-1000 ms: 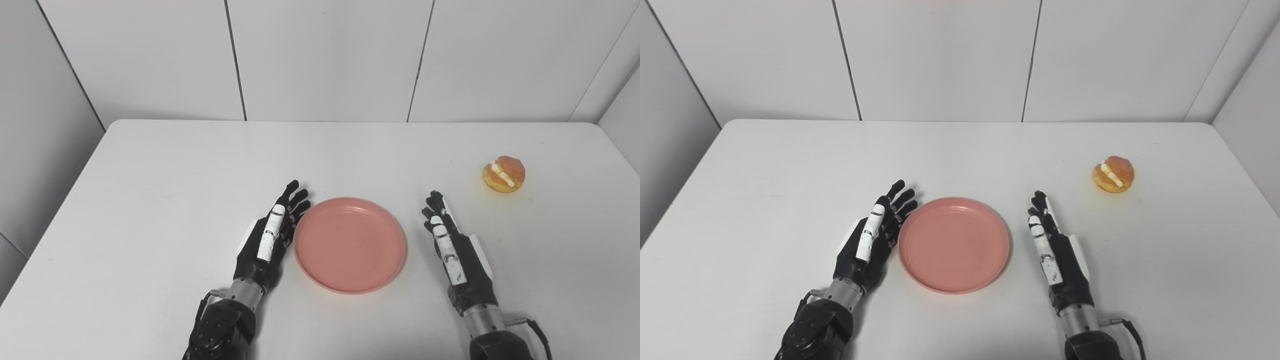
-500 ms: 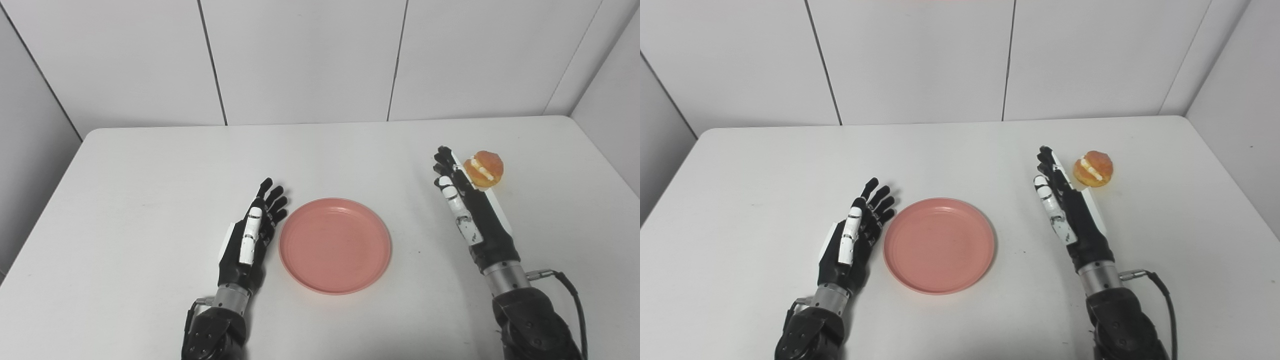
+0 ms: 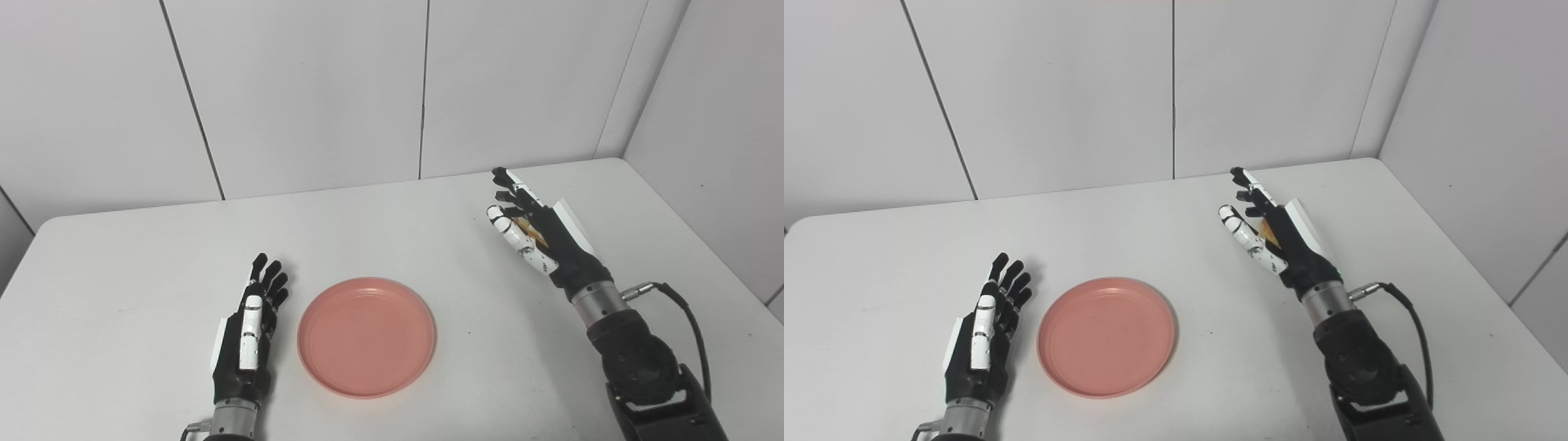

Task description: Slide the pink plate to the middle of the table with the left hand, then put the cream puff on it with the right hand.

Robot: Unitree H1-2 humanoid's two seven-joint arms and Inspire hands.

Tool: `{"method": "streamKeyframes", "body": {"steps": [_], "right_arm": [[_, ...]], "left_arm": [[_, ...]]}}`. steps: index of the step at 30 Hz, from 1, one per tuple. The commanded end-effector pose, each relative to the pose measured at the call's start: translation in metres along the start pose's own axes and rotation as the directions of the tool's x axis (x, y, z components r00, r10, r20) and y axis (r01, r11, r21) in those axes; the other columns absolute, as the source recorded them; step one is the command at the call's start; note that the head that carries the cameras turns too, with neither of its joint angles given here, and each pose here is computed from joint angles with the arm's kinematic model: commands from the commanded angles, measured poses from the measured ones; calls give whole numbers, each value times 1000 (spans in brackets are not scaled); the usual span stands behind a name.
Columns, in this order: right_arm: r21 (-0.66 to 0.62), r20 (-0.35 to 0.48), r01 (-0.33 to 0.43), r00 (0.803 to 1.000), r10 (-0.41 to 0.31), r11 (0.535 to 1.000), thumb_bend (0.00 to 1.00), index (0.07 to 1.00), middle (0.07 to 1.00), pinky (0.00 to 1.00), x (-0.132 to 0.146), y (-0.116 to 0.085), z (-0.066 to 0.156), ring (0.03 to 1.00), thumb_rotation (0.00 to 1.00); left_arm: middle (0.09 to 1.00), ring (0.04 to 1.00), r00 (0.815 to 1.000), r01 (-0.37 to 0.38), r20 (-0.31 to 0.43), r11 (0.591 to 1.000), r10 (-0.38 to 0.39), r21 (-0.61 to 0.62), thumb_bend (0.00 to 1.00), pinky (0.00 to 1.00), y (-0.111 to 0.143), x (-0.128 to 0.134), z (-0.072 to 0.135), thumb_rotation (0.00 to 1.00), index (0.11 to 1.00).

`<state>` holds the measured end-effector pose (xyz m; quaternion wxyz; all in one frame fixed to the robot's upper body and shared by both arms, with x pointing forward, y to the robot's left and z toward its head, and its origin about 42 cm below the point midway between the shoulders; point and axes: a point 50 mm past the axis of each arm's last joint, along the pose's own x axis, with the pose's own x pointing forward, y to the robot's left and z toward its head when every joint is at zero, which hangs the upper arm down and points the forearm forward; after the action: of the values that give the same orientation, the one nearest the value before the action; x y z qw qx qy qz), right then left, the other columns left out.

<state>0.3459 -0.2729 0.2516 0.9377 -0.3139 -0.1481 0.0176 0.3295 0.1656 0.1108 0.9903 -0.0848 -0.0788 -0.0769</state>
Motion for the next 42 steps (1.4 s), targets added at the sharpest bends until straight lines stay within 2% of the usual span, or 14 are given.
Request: {"method": "streamKeyframes", "body": {"steps": [1, 4, 7, 10, 14, 17, 22, 28, 32, 38, 42], "right_arm": [[-56, 69, 73, 995, -69, 996, 438, 930, 915, 748, 15, -21, 14, 837, 844], [-84, 70, 94, 994, -89, 992, 449, 932, 920, 729, 22, -31, 13, 838, 779], [-156, 63, 127, 991, -119, 980, 533, 950, 920, 752, 29, -40, 12, 833, 757], [-263, 71, 147, 989, -133, 953, 601, 966, 923, 729, 36, -50, 15, 824, 758], [-316, 63, 162, 987, -149, 935, 729, 957, 924, 729, 46, -59, 17, 842, 614], [-378, 53, 162, 987, -154, 911, 780, 900, 922, 694, 50, -63, 17, 838, 546], [-494, -3, 114, 991, -134, 862, 833, 862, 947, 666, 58, -66, 13, 865, 487], [-595, -59, 45, 993, -100, 803, 881, 904, 978, 606, 68, -66, 8, 882, 443], [-628, -89, 7, 993, -81, 778, 904, 934, 987, 618, 74, -66, 1, 899, 449], [-619, -176, -66, 983, -57, 782, 912, 932, 980, 661, 79, -64, -12, 908, 443], [-617, -206, -87, 977, -54, 782, 918, 929, 970, 647, 81, -62, -20, 899, 419]], "left_arm": [[964, 951, 986, -59, -153, 998, 62, 23, 393, 963, 21, -46, -48, 1000, 961], [977, 967, 988, -54, -143, 998, 58, 26, 379, 986, 25, -48, -49, 1000, 974], [980, 971, 987, -55, -147, 998, 57, 20, 364, 996, 28, -48, -50, 1000, 979], [978, 967, 984, -69, -165, 998, 70, 11, 378, 988, 31, -49, -52, 1000, 978], [972, 962, 981, -67, -182, 998, 67, 4, 394, 981, 37, -51, -56, 1000, 971], [956, 946, 979, -78, -186, 997, 78, 5, 404, 952, 40, -51, -56, 1000, 954], [960, 949, 980, -64, -189, 998, 63, 2, 417, 958, 43, -55, -52, 1000, 956], [959, 945, 979, -50, -195, 999, 51, 10, 433, 946, 45, -56, -50, 1000, 957], [959, 948, 979, -42, -201, 999, 43, 9, 433, 949, 46, -56, -48, 1000, 959], [957, 944, 979, -35, -202, 999, 38, 19, 432, 946, 49, -56, -46, 1000, 957], [957, 944, 978, -39, -207, 999, 41, 13, 431, 943, 49, -56, -43, 1000, 956]]}}
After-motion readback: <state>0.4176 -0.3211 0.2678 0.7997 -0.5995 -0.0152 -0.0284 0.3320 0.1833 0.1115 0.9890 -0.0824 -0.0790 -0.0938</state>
